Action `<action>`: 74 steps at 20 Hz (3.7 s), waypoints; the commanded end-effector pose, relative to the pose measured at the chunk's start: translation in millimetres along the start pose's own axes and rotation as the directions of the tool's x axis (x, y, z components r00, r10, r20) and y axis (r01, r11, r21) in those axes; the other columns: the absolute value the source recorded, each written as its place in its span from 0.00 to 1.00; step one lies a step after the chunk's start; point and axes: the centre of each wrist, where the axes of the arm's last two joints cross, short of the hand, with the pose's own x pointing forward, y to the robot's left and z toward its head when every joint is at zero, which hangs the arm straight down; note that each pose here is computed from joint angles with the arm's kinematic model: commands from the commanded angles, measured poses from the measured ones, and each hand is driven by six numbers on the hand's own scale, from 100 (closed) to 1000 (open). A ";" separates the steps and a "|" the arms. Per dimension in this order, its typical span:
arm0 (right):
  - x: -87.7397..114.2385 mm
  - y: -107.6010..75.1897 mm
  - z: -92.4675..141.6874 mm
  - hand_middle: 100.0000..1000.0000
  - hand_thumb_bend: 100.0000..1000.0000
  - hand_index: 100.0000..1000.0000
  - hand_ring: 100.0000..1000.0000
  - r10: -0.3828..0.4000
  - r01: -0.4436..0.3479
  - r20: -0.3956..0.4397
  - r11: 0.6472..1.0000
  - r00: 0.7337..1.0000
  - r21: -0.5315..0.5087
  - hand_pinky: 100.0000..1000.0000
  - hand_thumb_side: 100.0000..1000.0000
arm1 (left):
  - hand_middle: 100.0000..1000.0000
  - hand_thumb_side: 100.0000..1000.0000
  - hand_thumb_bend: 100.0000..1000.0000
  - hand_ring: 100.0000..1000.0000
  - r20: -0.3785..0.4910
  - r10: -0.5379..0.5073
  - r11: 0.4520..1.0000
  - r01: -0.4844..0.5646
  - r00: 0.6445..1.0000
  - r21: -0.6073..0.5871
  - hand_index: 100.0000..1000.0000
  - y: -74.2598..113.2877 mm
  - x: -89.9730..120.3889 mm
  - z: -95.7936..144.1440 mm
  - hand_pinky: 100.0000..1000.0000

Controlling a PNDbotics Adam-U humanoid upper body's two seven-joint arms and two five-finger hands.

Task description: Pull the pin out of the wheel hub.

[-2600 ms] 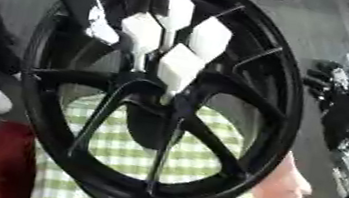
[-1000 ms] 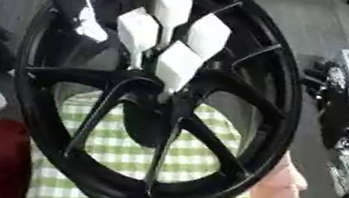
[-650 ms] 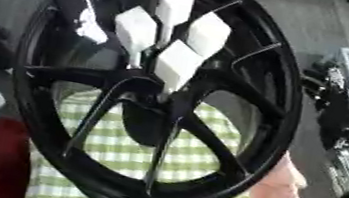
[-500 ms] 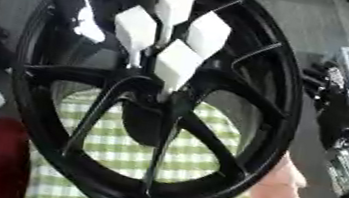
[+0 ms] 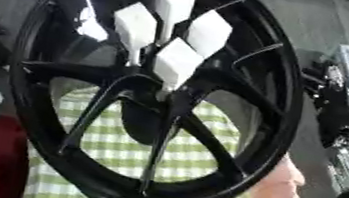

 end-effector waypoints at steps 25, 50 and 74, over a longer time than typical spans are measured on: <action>4.1 -1.0 -1.8 0.72 0.00 0.80 0.77 0.009 -0.009 0.018 1.000 1.000 0.001 0.95 0.78 | 0.38 0.00 0.00 0.49 0.043 0.095 0.995 -0.096 0.995 0.026 0.39 6.1 -2.3 4.2 0.49; 8.5 -16.4 0.9 0.72 0.00 0.80 0.77 0.037 -0.036 0.033 0.999 0.999 -0.041 0.95 0.76 | 0.27 0.00 0.00 0.41 -0.095 0.204 0.846 -0.127 0.974 0.517 0.26 -5.7 -24.2 202.0 0.36; 17.3 -18.5 -0.2 0.72 0.00 0.80 0.77 0.007 -0.001 0.072 0.996 0.997 -0.086 0.95 0.74 | 0.84 0.72 0.50 0.82 -0.344 0.792 0.433 -0.068 0.504 0.899 0.88 -234.3 -110.9 306.6 0.74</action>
